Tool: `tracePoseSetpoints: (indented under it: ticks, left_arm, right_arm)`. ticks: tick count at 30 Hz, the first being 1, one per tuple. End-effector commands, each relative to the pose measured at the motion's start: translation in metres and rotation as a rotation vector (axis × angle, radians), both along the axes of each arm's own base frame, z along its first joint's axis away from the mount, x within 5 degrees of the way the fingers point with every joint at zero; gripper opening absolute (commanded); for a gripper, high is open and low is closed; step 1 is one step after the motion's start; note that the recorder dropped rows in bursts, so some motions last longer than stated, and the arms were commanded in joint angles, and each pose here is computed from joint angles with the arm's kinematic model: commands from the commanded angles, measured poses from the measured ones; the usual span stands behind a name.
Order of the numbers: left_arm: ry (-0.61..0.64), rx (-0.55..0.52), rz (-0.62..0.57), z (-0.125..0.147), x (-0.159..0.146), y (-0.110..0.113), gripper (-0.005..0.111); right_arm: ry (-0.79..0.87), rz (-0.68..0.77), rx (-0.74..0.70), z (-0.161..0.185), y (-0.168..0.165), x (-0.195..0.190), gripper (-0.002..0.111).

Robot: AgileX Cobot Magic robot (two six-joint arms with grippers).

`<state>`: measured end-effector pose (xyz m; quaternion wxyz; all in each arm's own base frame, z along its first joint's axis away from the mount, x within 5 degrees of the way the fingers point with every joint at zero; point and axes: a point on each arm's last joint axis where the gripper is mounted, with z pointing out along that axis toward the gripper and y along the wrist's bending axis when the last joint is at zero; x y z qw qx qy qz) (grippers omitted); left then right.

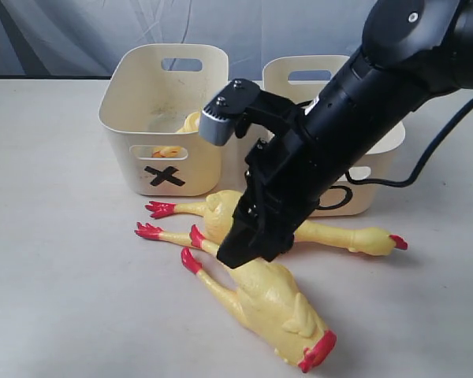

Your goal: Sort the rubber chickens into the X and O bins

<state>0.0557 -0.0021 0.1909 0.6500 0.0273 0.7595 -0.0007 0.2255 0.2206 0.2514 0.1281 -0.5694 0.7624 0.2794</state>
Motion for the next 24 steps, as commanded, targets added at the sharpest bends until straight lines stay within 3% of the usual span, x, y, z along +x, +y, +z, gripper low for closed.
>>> tracePoseSetpoints:
  ticks: [1, 10, 24]
  left_arm:
    - [-0.01, -0.012, -0.004, 0.001, 0.0, 0.0, 0.0]
    - [-0.01, -0.012, -0.004, 0.001, 0.0, 0.0, 0.0]
    - [-0.01, -0.012, -0.004, 0.001, 0.0, 0.0, 0.0]
  right_arm:
    - [0.048, 0.001, -0.039, -0.018, 0.002, 0.004, 0.06]
    - [0.076, -0.008, -0.202, -0.06, 0.001, 0.018, 0.06]
    - [0.197, -0.025, -0.275, -0.105, 0.006, 0.024, 0.06]
